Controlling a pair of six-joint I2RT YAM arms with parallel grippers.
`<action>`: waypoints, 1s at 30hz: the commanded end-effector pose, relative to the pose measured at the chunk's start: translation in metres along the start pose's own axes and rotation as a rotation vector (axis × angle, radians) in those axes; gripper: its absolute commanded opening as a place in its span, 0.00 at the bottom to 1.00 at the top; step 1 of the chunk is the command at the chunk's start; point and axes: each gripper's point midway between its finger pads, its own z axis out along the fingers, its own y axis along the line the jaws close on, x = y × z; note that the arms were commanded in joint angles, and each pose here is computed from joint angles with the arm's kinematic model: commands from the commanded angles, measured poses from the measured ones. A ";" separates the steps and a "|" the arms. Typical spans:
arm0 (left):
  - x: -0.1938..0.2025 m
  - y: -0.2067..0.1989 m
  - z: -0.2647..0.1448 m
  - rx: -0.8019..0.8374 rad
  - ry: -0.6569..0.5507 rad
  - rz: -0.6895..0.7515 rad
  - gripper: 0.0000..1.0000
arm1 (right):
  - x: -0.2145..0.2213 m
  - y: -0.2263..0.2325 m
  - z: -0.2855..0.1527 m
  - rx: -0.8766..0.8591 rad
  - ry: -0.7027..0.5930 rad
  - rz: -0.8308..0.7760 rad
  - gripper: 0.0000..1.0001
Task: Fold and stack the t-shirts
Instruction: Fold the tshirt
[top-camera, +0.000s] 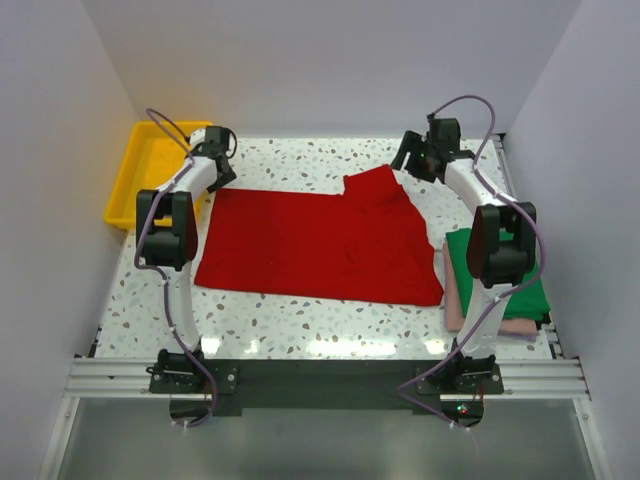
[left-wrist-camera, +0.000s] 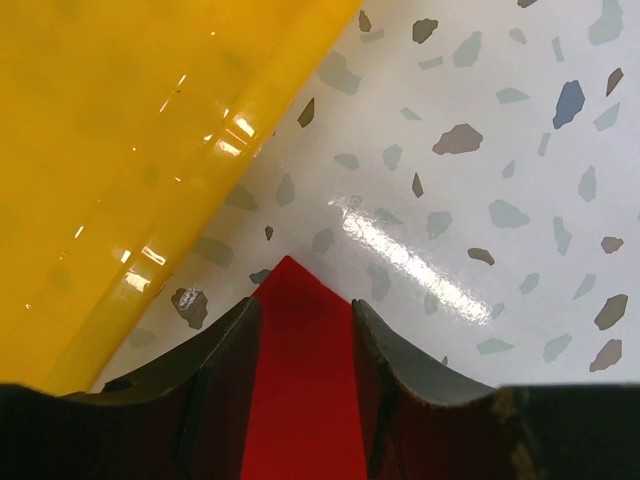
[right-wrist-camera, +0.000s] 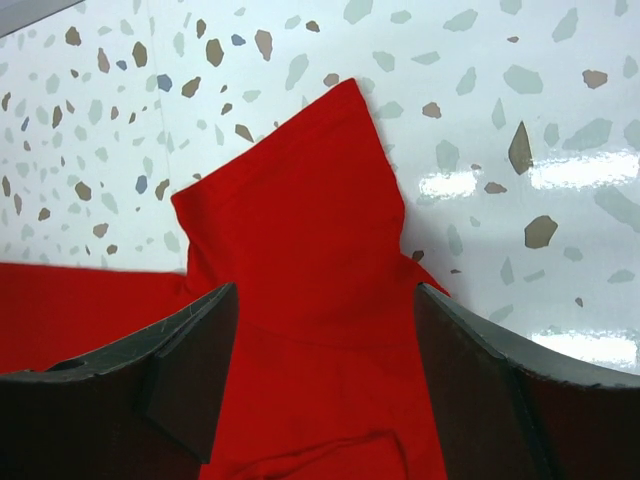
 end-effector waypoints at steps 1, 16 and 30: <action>-0.004 0.002 0.003 -0.030 -0.023 -0.025 0.46 | -0.018 0.011 0.004 -0.043 -0.042 -0.033 0.73; 0.020 0.000 0.021 -0.018 0.035 -0.008 0.17 | -0.005 0.000 0.059 -0.029 0.012 -0.036 0.74; 0.025 0.000 0.017 0.006 0.044 0.001 0.00 | -0.003 -0.005 0.102 0.164 0.000 -0.137 0.73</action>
